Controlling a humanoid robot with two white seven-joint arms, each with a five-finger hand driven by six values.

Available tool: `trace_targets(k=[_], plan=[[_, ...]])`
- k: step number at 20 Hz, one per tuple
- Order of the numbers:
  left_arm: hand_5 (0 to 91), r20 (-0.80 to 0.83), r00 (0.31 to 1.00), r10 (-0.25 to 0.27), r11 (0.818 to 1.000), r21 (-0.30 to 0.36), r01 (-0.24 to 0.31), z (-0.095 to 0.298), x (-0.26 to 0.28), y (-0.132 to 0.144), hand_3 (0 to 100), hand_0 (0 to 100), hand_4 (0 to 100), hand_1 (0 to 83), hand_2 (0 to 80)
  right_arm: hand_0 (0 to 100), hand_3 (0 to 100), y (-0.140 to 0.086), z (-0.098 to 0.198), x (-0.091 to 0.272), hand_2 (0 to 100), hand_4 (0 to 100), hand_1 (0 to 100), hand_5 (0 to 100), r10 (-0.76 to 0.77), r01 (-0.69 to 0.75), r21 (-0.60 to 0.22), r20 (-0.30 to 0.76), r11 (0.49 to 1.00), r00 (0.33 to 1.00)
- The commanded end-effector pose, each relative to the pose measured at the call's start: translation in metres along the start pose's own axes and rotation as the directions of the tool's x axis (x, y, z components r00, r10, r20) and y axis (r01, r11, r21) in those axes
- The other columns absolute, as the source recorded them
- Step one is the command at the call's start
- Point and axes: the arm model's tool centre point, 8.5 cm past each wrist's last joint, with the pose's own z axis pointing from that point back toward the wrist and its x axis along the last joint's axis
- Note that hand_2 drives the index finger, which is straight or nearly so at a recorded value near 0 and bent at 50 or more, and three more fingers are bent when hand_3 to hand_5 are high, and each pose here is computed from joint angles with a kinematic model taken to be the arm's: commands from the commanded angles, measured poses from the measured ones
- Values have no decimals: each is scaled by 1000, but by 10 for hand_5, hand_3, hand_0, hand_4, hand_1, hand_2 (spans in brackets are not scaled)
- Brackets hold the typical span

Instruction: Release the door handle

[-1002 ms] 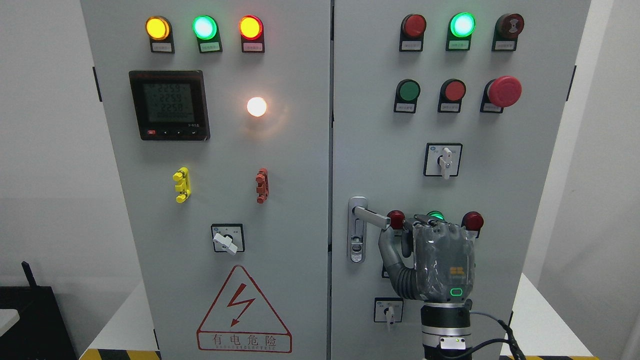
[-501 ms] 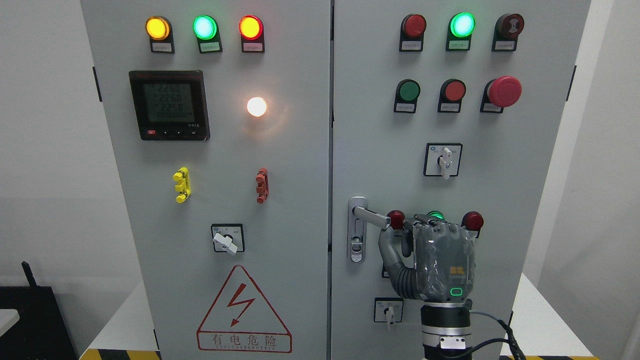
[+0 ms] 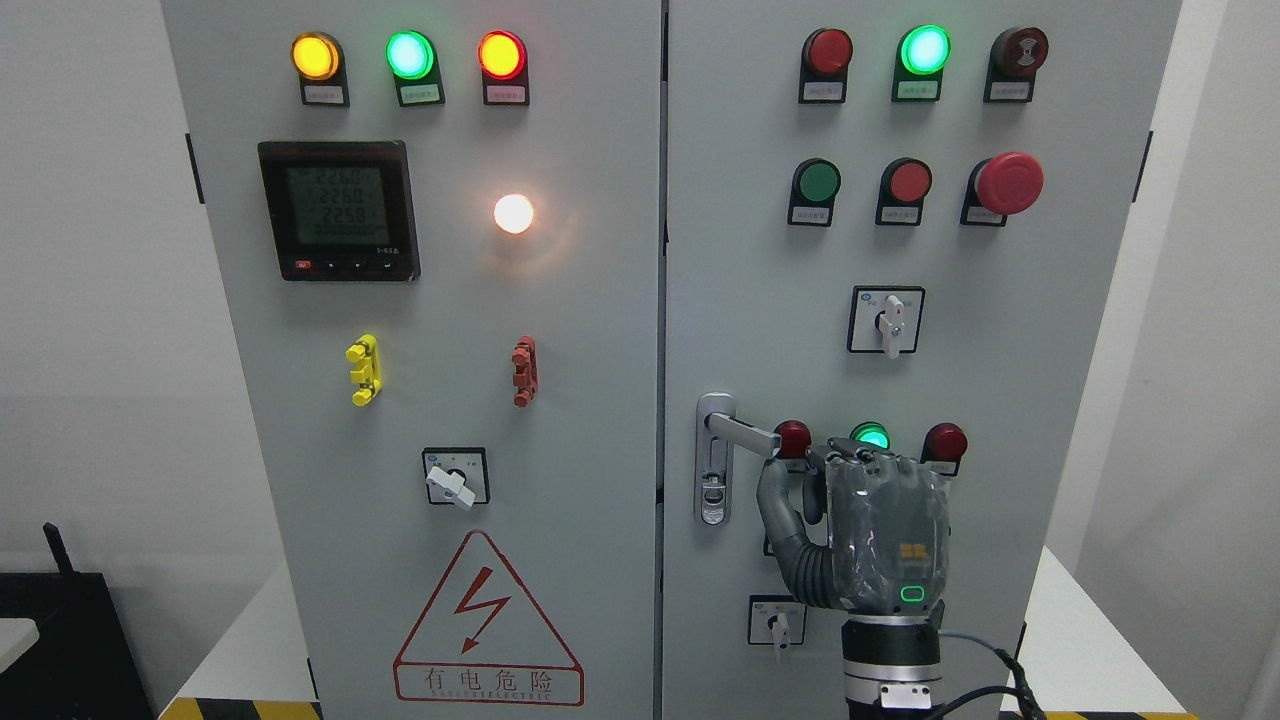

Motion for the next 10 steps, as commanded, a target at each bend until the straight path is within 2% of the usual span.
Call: trace_targets(k=[1, 4, 7, 10], plan=[[0, 38, 999, -14, 1000, -6, 15, -2, 23, -3, 0, 120, 0, 389, 0, 612, 1000, -2, 13, -10, 1000, 1000, 602, 1000, 20, -20, 0, 0, 1000, 1000], [0, 36, 999, -14, 1000, -6, 15, -2, 22, -3, 0, 120, 0, 389, 0, 608, 1000, -9, 22, -19, 1000, 1000, 596, 1000, 11, -11, -3, -2, 1000, 1000], [0, 36, 999, -14, 1000, -6, 15, -2, 22, -3, 0, 120, 0, 389, 0, 646, 1000, -16, 33, -28, 994, 1000, 510, 998, -2, 3, -15, 22, 1000, 1000], [0, 36, 999, -14, 1000, -6, 15, -2, 22, -3, 0, 120, 0, 389, 0, 624, 1000, -19, 40, -42, 854, 949, 437, 975, 1, -1, -12, 21, 1000, 1000]])
